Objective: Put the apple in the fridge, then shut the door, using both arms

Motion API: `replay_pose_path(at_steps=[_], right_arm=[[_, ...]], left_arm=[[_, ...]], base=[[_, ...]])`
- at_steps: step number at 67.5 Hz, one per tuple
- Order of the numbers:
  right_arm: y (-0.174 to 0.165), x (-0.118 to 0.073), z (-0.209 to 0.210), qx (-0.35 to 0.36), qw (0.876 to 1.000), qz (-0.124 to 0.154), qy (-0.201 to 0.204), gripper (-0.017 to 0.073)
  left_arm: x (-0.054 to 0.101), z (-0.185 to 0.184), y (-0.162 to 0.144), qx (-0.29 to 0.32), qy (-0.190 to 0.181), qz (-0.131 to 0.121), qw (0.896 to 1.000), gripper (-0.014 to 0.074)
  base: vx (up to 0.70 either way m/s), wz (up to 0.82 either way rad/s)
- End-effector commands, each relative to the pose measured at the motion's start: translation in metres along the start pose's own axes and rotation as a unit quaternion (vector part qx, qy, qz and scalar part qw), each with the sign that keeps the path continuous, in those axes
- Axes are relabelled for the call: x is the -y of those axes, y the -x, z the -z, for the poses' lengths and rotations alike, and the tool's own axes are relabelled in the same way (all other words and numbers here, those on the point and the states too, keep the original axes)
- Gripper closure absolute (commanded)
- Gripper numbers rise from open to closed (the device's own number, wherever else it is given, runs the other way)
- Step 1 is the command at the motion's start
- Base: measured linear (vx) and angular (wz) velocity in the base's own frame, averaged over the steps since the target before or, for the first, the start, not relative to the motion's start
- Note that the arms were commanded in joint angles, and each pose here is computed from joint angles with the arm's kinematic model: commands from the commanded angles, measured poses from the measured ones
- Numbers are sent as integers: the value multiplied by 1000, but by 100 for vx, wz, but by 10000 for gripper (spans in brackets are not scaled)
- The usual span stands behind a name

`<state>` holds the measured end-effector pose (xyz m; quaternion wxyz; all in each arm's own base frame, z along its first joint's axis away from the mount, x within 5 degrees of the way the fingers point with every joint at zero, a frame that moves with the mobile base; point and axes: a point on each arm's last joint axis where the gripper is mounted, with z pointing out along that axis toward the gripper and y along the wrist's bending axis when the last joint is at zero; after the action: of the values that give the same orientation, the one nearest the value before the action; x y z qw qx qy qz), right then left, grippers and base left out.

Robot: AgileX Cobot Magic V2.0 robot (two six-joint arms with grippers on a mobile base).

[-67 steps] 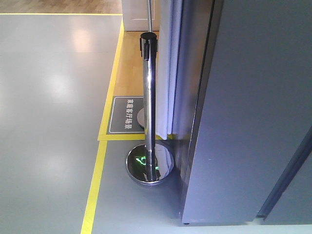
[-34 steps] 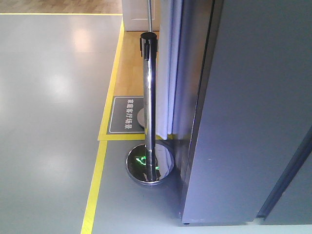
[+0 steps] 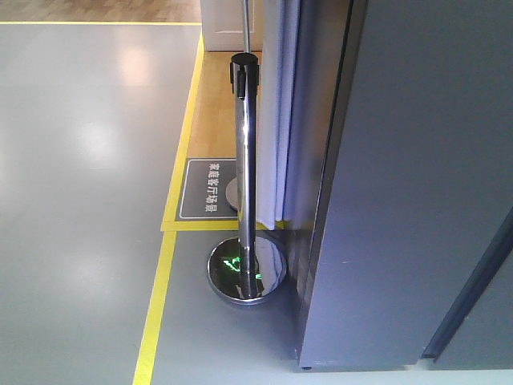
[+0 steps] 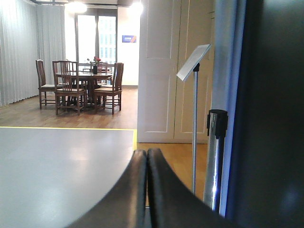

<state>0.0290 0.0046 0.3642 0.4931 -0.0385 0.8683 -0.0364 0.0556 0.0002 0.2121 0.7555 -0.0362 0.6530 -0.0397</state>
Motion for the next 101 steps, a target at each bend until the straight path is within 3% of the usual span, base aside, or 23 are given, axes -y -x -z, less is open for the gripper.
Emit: replay_pose_path(at_steps=[1, 20, 31, 39, 48, 57, 69, 82, 84, 92, 101], right_arm=[[10, 2, 2, 31, 1000, 1, -5, 561], [11, 1, 2, 37, 999, -3, -3, 561], [11, 2, -10, 94, 995, -14, -8, 561], [-10, 1, -28, 146, 989, -32, -22, 561], [-39, -1, -41, 197, 977, -72, -29, 561], [-70, -4, -59, 203, 973, -103, -27, 561], [-103, -9, -85, 222, 971, -93, -4, 561], [-128, -12, -108, 276, 956, -94, 10, 561], [-128, -12, -108, 274, 956, -102, 12, 561], [-126, -11, -107, 285, 954, -89, 7, 561], [-126, -14, -106, 286, 955, -77, 28, 561]], left_arm=[[0, 1, -2, 29, -4, 5, 1000, 599], [0, 1, -2, 29, -4, 5, 1000, 599], [0, 1, -2, 29, -4, 5, 1000, 599], [0, 1, -2, 29, -4, 5, 1000, 599], [0, 1, -2, 29, -4, 5, 1000, 599], [0, 1, -2, 29, -4, 5, 1000, 599], [0, 1, -2, 29, -4, 5, 1000, 599], [0, 1, -2, 29, -4, 5, 1000, 599], [0, 1, -2, 29, -4, 5, 1000, 599], [0, 1, -2, 29, -4, 5, 1000, 599], [0, 1, -2, 29, -4, 5, 1000, 599]], base=[[0, 0], [0, 0], [0, 0], [0, 0], [0, 0], [0, 0], [0, 0], [0, 0], [0, 0], [0, 0], [0, 0]])
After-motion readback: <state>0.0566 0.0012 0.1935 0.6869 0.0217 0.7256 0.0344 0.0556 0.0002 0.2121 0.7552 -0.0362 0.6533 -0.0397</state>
